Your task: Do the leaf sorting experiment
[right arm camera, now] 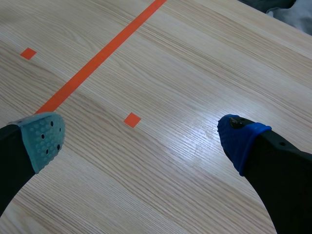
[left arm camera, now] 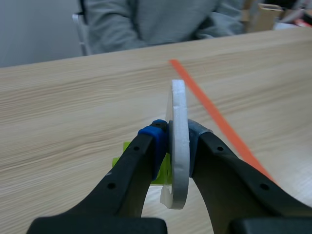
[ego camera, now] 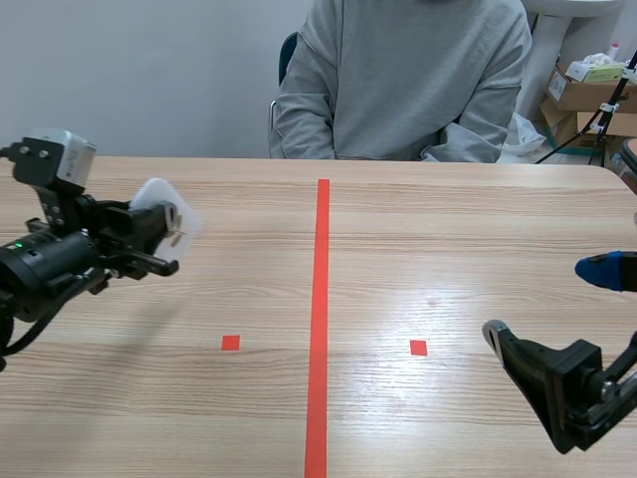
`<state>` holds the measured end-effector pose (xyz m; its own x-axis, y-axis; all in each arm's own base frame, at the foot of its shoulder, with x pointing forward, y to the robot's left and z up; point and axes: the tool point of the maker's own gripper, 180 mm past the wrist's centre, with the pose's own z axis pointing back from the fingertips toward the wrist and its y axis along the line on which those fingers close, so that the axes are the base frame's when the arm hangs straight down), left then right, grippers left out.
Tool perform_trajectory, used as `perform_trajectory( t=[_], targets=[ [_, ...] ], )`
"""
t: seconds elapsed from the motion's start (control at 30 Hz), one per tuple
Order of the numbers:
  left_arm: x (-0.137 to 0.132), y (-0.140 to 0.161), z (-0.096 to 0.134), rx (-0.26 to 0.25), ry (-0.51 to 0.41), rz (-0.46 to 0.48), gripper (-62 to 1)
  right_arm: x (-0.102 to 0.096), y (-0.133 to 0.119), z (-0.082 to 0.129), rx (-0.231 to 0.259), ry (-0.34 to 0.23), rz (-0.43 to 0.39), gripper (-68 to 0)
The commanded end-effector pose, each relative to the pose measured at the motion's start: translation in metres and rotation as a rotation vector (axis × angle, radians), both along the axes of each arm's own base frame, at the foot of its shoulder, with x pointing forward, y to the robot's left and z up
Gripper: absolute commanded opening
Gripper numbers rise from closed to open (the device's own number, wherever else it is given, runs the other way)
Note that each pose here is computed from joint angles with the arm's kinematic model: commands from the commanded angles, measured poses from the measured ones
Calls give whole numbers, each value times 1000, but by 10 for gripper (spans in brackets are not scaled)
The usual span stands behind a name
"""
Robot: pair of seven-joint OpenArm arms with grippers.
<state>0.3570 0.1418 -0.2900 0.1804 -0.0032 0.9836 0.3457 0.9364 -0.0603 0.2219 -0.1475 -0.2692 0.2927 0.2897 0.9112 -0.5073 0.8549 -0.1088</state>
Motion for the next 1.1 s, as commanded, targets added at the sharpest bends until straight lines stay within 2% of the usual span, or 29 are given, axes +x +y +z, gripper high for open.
perform_trajectory(
  t=[0.0,0.17,0.33,0.53,0.63,0.8,0.93,1.07],
  targets=[
    [14,14,4,-5,-17,56,-569,5,1,10,10,-35,-2,-19],
    [39,64,-13,1,9,209,-569,5,1,10,10,-35,-2,-19],
    [70,85,-14,-3,13,291,-569,5,1,10,10,-35,-2,-19],
    [97,101,-12,34,25,350,-569,5,1,10,10,-35,-2,-19],
    [102,106,-20,64,58,364,-569,5,1,10,10,-36,-2,-19],
    [97,103,-48,106,135,359,-569,6,1,10,12,-38,-4,-19],
    [93,101,-58,99,153,362,-569,6,2,10,29,-39,-20,-19],
    [93,99,-58,97,153,360,-569,5,3,10,48,-38,-38,-19]
  ],
)
